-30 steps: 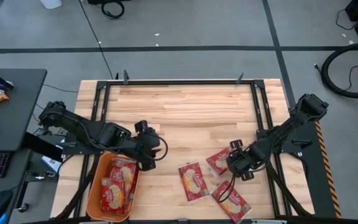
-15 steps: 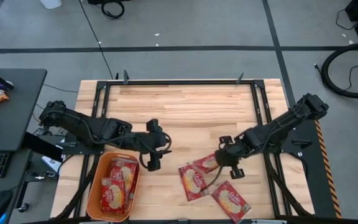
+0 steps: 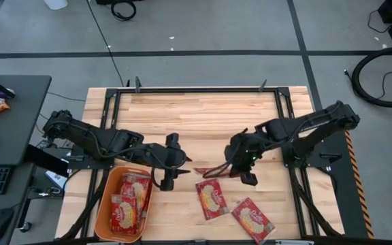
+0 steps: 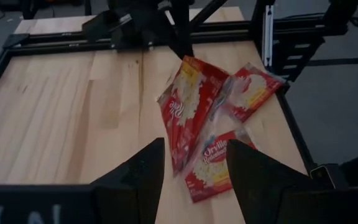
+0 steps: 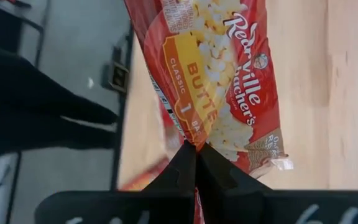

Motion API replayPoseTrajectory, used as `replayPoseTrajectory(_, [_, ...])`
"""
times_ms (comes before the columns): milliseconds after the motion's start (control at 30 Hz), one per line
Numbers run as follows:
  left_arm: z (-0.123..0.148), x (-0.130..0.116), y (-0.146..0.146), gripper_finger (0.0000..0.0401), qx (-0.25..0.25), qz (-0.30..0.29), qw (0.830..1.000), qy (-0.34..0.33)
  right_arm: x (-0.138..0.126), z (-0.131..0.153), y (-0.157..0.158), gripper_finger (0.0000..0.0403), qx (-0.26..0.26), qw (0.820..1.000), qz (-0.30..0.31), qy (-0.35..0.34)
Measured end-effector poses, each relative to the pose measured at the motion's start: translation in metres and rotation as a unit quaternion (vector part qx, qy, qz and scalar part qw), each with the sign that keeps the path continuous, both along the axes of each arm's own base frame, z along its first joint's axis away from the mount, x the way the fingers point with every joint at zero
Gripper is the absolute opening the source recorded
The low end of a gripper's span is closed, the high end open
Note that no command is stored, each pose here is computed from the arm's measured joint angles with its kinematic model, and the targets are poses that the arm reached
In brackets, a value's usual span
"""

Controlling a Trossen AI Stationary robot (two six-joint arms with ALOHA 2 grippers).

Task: Sort popcorn bags into baskets
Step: Put the red popcorn bag into the orange container

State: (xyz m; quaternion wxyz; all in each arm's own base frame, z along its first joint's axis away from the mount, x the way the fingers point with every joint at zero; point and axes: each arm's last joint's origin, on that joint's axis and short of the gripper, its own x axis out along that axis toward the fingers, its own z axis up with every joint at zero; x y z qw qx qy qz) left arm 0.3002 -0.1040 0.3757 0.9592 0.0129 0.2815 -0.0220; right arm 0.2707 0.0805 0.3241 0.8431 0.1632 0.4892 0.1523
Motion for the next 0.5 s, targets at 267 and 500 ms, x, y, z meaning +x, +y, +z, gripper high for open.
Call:
replayPoseTrajectory(267, [-0.005,0.006,-0.005,0.0176,-0.004,-0.048,0.999,0.007,0.009,0.014,-0.005,0.0006,0.03,0.998,-0.011,-0.051])
replayPoseTrajectory(500, [-0.018,0.017,-0.009,0.0175,0.004,-0.051,0.998,0.021,0.017,0.023,-0.008,0.0006,0.078,0.992,-0.007,-0.095])
